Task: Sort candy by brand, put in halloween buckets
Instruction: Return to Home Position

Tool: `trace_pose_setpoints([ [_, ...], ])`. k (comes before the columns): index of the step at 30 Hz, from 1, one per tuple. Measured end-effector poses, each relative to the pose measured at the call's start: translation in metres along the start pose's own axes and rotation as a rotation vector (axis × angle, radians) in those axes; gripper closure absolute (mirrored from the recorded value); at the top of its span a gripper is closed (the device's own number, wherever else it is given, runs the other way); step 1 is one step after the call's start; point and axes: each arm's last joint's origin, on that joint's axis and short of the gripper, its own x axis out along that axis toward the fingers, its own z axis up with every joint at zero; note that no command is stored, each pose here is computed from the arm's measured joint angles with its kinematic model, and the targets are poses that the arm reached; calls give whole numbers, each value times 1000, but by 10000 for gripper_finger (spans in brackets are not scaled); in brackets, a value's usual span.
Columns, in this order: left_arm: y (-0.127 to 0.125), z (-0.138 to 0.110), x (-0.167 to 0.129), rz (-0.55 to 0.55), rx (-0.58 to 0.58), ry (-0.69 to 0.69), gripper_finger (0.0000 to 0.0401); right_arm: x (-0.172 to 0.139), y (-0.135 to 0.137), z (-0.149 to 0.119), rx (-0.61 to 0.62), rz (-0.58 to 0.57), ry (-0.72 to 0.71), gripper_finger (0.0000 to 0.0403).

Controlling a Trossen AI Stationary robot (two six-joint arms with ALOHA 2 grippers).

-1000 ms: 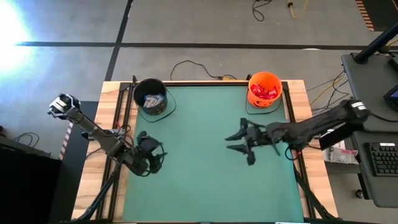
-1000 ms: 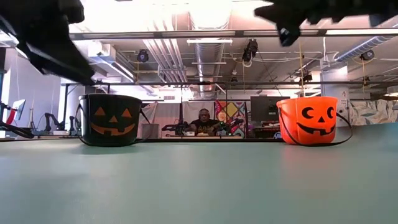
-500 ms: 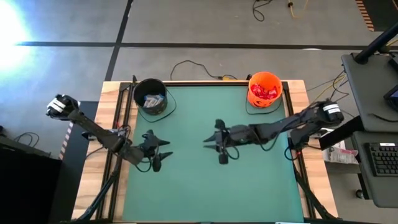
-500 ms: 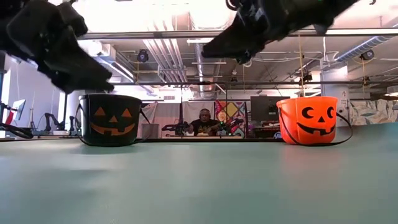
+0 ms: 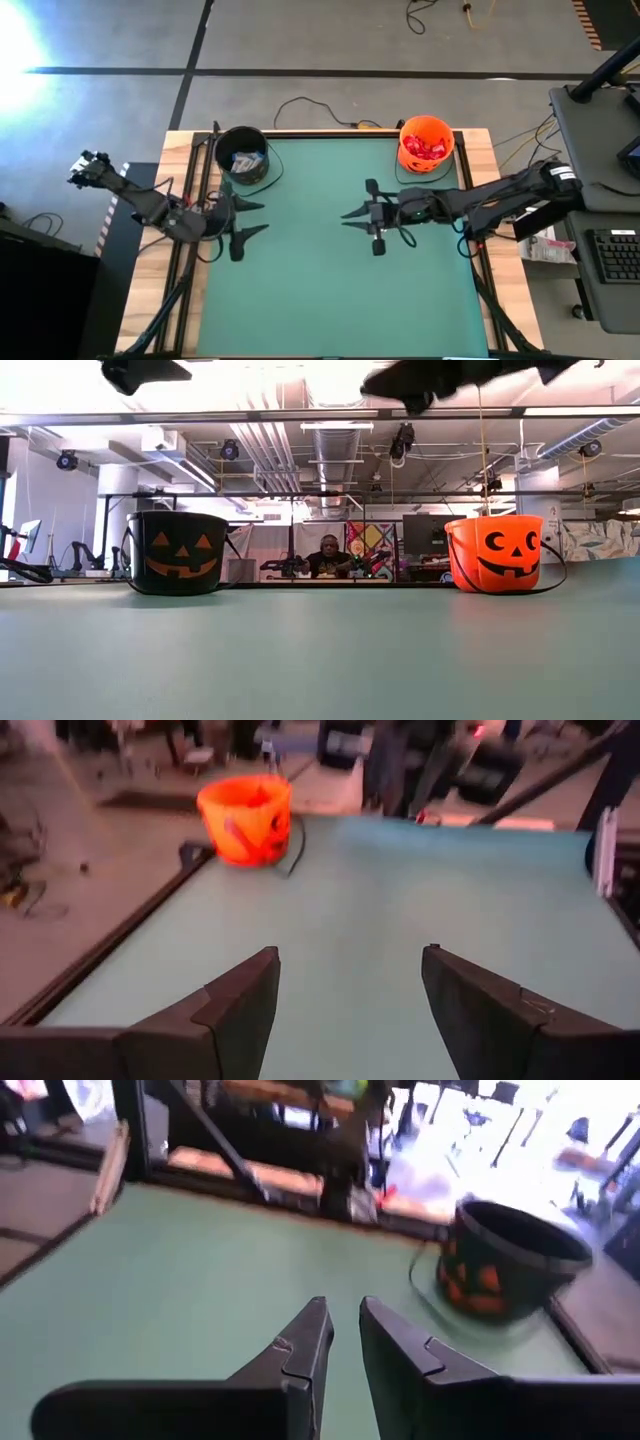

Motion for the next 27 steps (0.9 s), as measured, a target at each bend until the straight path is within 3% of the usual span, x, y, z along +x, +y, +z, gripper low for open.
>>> trace_pose_setpoints([
  [6,-8,-18,25,-36,-10,-226,169,-11,-1,-12,-15,-8,30,351],
  [11,12,-39,47,-61,-67,-285,179,-34,-5,-8,-58,-25,-32,351],
  [16,30,-36,44,-237,4,-448,249,-72,-5,-25,15,-65,-28,351],
  [21,56,-57,35,-101,35,-447,334,-112,-3,-50,134,-82,-64,351],
  [27,72,-91,18,-70,2,-501,395,-145,0,-79,220,-74,-177,351],
])
